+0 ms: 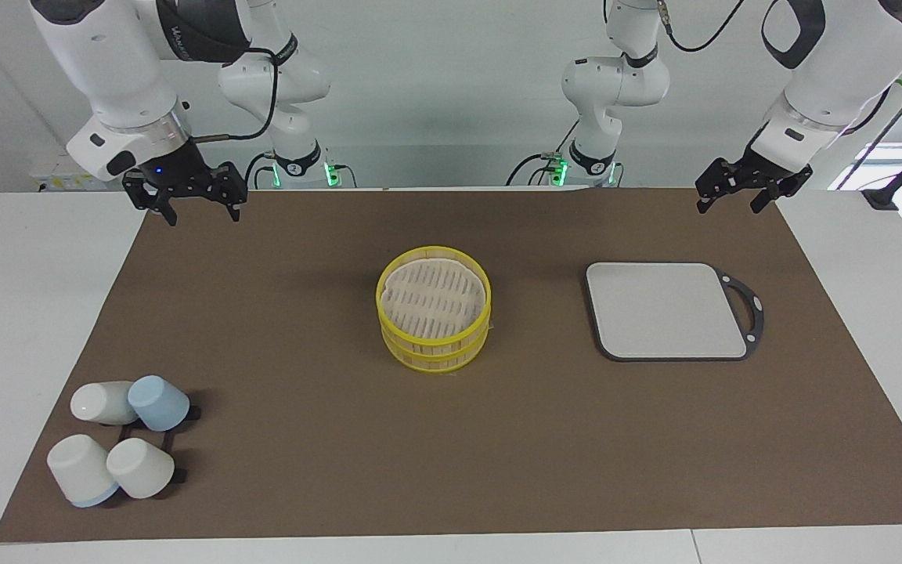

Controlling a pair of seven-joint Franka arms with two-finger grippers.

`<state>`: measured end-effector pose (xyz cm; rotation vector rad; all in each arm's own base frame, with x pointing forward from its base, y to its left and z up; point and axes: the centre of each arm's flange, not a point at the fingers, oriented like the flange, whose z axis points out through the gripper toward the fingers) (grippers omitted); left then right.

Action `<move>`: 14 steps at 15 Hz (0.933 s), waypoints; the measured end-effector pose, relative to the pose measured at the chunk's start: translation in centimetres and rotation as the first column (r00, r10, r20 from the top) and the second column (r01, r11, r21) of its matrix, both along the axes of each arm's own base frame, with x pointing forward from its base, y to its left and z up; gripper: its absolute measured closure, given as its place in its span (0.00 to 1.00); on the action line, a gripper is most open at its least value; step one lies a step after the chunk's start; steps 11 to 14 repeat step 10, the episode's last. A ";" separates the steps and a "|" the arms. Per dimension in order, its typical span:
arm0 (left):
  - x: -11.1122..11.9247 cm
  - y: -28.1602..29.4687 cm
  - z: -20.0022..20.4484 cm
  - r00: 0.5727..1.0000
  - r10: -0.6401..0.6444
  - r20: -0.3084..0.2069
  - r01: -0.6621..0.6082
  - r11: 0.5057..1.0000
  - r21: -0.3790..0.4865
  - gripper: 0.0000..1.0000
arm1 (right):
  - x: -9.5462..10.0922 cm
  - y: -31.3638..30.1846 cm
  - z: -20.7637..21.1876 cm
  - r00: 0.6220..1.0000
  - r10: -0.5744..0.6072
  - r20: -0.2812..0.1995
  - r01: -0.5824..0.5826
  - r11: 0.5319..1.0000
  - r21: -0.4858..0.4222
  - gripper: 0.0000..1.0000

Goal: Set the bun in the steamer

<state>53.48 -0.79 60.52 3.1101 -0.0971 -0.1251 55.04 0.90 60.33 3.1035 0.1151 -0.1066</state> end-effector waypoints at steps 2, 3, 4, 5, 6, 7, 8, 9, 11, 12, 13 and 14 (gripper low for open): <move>0.0 0.0 0.0 1.000 0.000 0.000 0.000 1.000 0.000 0.00 | -0.1 -0.7 0.0 1.000 -0.014 -0.009 0.014 1.000 0.002 0.00; 0.0 0.0 0.0 1.000 0.000 0.000 0.000 1.000 0.000 0.00 | -0.1 -1.0 -0.1 1.000 -0.019 -0.011 0.019 1.000 0.003 0.00; 0.0 0.0 0.0 1.000 0.000 0.000 0.000 1.000 0.000 0.00 | -0.1 -1.1 0.0 1.000 -0.021 -0.010 0.021 1.000 0.003 0.00; 0.0 0.0 0.0 1.000 0.000 0.000 0.000 1.000 0.000 0.00 | -0.1 -1.1 0.0 1.000 -0.021 -0.010 0.021 1.000 0.004 0.00; 0.0 0.0 0.0 1.000 0.000 0.000 0.000 1.000 0.000 0.00 | -0.1 -1.0 0.0 1.000 -0.020 -0.009 0.020 1.000 0.005 0.00; 0.0 0.0 0.0 1.000 0.000 0.000 0.000 1.000 0.000 0.00 | -0.1 -1.0 0.0 1.000 -0.020 -0.008 0.020 1.000 0.005 0.00; 0.0 0.0 0.0 1.000 0.000 0.000 0.000 1.000 0.000 0.00 | -0.1 -1.0 0.0 1.000 -0.020 -0.008 0.020 1.000 0.005 0.00; 0.0 0.0 0.0 1.000 0.000 0.000 0.000 1.000 0.000 0.00 | -0.1 -1.0 0.0 1.000 -0.020 -0.008 0.020 1.000 0.006 0.00; 0.0 0.0 0.0 1.000 0.000 0.000 0.000 1.000 0.000 0.00 | -0.1 -1.0 0.0 1.000 -0.020 -0.008 0.020 1.000 0.006 0.00; 0.0 0.0 0.0 1.000 0.000 0.000 0.000 1.000 0.000 0.00 | -0.1 -1.0 0.0 1.000 -0.020 -0.008 0.020 1.000 0.006 0.00; 0.0 0.0 0.0 1.000 0.000 0.000 0.000 1.000 0.000 0.00 | -0.1 -1.0 0.0 1.000 -0.020 -0.008 0.020 1.000 0.006 0.00; 0.0 0.0 0.0 1.000 0.000 0.000 0.000 1.000 0.000 0.00 | -0.1 -1.0 0.0 1.000 -0.020 -0.008 0.020 1.000 0.006 0.00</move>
